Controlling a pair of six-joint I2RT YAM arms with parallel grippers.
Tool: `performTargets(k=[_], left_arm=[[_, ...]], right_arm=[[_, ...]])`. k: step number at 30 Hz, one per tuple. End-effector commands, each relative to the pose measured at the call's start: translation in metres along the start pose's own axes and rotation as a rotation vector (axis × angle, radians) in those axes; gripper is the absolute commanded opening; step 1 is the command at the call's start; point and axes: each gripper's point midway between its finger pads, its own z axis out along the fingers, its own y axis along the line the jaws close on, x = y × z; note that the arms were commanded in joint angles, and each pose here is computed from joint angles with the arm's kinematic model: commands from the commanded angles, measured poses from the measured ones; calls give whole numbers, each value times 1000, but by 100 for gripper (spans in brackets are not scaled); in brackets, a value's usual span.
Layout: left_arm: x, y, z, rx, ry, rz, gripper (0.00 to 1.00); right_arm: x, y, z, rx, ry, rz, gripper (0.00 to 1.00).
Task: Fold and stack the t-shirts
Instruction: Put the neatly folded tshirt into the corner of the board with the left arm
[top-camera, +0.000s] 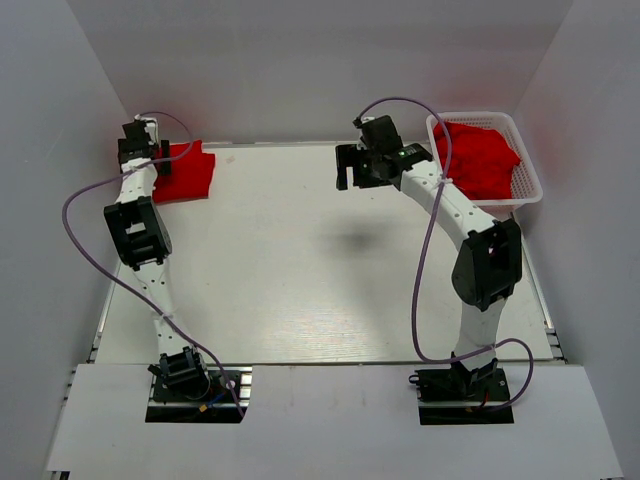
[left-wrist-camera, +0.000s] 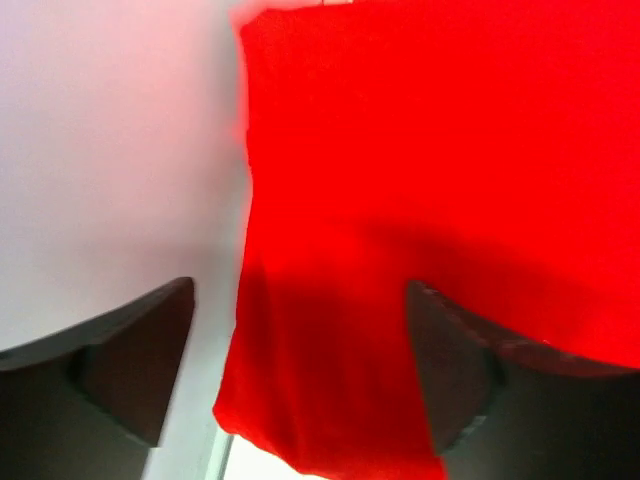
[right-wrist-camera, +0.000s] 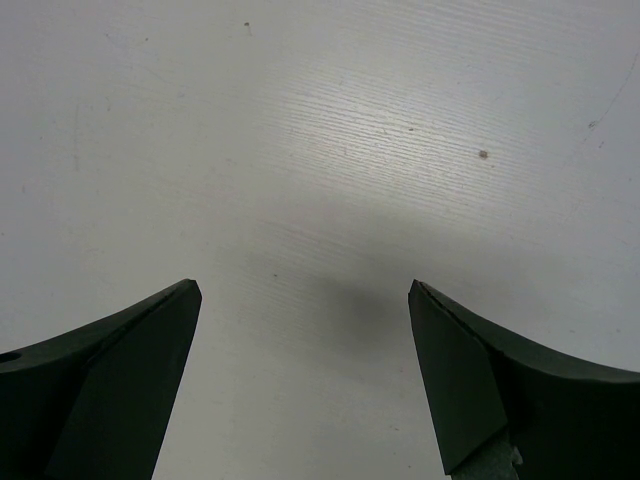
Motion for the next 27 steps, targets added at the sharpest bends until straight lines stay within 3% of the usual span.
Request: performTargets(k=[1,8,14,21,23,25,26,27], left_arm=[[-46,21,-19,-44,-110,-41,100],[-95,3,-66,117,-222,-120,100],[-102,-40,-123,342,-172,-159,100],[-55,-128,-191,475,6,-242,100],[-54,-149,-233,522,7,-256,100],[-23,-168,-253,533,69,-280,100],[-38,-174,-292,576,-11,-284,100],[-6,-187,-298,591,35,-277,100]], right_arm=[[-13,6,-7,-12,-25,-4,90],[-22,10,-15,-24,-59,-17,90],[-27,5,-30,-7,-110,12,90],[15,-19,-40,47,-70,116,90],[35,-30,-47,80,-53,152,90],[54,-40,-47,104,-28,188,90],[61,-43,-59,106,-38,196,90],[64,-49,-60,118,-43,216,90]])
